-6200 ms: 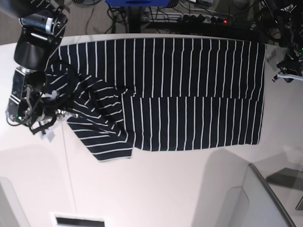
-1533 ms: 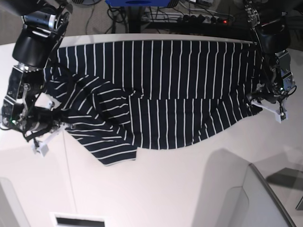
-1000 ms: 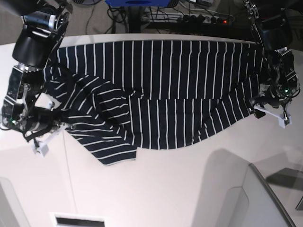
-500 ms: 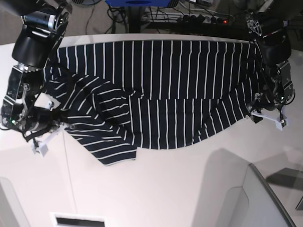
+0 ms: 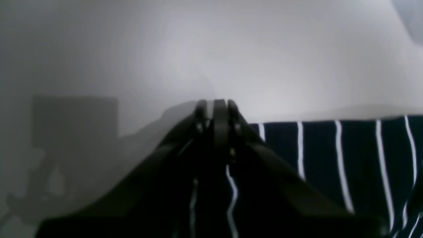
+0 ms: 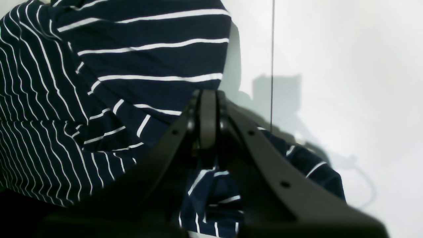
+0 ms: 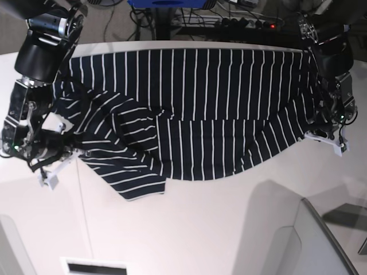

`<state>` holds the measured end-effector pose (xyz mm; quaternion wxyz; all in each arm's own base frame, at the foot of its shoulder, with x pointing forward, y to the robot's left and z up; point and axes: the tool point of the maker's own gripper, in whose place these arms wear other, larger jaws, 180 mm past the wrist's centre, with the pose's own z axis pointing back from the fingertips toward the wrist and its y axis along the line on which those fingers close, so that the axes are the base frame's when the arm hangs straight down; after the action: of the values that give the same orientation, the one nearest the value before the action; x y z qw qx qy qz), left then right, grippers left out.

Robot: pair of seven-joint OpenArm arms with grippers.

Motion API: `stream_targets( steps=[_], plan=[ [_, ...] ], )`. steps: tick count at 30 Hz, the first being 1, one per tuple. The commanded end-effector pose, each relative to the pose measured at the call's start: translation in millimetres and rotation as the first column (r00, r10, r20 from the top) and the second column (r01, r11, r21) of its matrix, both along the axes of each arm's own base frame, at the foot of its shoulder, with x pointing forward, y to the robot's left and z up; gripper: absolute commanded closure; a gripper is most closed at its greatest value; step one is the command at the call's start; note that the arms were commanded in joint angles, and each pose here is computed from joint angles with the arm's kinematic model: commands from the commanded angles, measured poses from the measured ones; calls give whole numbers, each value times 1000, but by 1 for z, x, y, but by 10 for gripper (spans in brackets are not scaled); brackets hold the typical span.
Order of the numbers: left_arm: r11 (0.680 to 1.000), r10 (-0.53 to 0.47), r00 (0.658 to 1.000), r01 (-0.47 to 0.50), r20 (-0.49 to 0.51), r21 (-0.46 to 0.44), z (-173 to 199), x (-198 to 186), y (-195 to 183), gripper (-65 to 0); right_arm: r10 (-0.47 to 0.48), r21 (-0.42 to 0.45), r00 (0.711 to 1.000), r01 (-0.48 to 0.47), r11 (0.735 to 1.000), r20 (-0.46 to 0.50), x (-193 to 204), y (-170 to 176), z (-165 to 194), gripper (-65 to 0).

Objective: Layout the t-shirt on the table in an organized manner, then fold the t-shirt properly
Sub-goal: 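Fold the grasped side inward with the left gripper toward the shirt center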

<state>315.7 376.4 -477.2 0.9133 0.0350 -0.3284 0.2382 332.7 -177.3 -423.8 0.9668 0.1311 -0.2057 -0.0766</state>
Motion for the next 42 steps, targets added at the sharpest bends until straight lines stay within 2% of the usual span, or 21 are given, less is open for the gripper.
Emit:
stream_targets(
  steps=[1, 14, 24, 29, 34, 42],
  plan=[
    [998, 0, 998, -4, 69, 55, 26, 16, 17, 0, -2, -7, 998, 3, 1000, 57, 16, -4, 16, 0],
    [987, -97, 974, 68, 204, 147, 127, 71, 13, 0, -9, -12, 987, 11, 1000, 160, 48, -5, 43, 0],
    [974, -140, 929, 69, 341, 214, 188, 98, 8, 0, -25, -49, 964, 40, 998, 264, 76, -26, 75, 0],
    [974, -144, 925, 68, 353, 217, 193, 100, 7, 0, -36, -52, 953, 55, 997, 301, 80, -29, 77, 0],
    [974, -144, 926, 69, 350, 217, 192, 100, 7, 0, -40, -37, 964, 51, 998, 264, 78, -27, 64, 0],
    [973, -144, 927, 70, 346, 218, 191, 98, 8, 0, -54, -37, 947, 69, 997, 318, 84, -29, 66, 0]
  ],
)
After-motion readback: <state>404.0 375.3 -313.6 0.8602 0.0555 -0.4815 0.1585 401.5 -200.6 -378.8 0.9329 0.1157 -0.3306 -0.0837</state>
